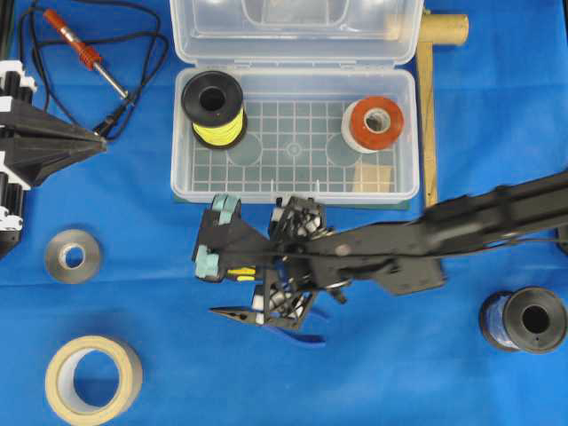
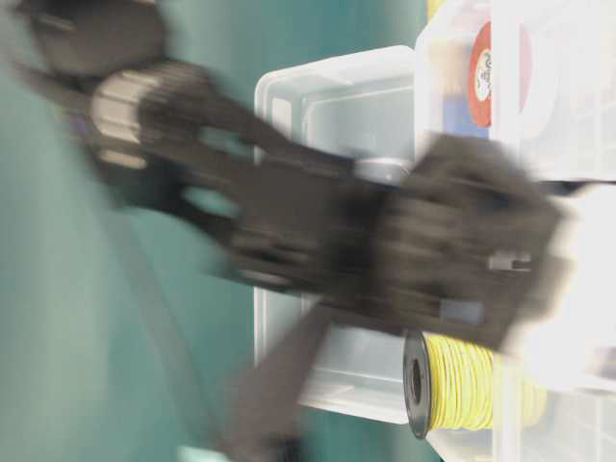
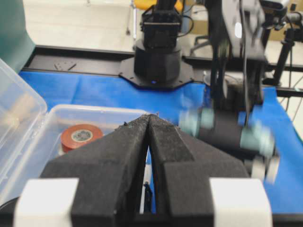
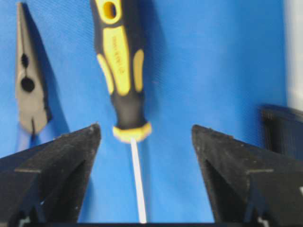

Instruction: Pick the screwdriver from the toolbox among several items.

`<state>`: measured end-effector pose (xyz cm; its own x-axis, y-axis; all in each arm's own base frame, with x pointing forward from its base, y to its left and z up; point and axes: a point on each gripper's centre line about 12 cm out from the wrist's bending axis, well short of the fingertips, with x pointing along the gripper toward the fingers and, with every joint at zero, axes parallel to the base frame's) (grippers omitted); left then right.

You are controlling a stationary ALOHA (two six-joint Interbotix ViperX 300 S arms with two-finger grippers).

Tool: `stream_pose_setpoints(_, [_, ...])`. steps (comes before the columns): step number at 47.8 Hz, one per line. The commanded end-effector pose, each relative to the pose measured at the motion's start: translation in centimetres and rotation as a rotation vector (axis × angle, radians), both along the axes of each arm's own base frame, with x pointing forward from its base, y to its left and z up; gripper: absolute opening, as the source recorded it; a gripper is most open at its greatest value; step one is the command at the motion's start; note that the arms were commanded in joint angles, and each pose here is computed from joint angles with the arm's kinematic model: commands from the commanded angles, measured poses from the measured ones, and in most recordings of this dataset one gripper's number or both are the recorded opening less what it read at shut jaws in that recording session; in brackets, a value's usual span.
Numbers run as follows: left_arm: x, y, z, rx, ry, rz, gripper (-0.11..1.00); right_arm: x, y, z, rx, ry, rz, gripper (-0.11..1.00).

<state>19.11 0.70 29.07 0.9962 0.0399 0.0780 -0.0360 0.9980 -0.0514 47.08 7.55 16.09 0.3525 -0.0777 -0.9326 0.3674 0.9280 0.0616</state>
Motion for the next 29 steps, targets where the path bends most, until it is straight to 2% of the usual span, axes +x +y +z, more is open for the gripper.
stream_pose_setpoints(1, [0.0, 0.0, 0.5, 0.002, -0.015, 0.002, 0.00, -1.4, -0.5, 6.1, -0.034, -0.098, 0.018, 0.76])
stream_pose_setpoints(11, [-0.2, 0.0, 0.5, -0.003, -0.011, 0.001, 0.00, -6.6, -2.1, 11.3, -0.108, -0.215, 0.050, 0.77])
stream_pose_setpoints(22, [-0.2, 0.0, 0.3, -0.003, -0.006, 0.001, 0.00, -12.6, -3.3, 13.1, -0.120, -0.416, 0.130, 0.77])
stream_pose_setpoints(29, [-0.3, 0.0, 0.2, -0.001, -0.005, 0.001, 0.00, -17.2, -3.9, 14.3, -0.121, -0.589, 0.194, 0.77])
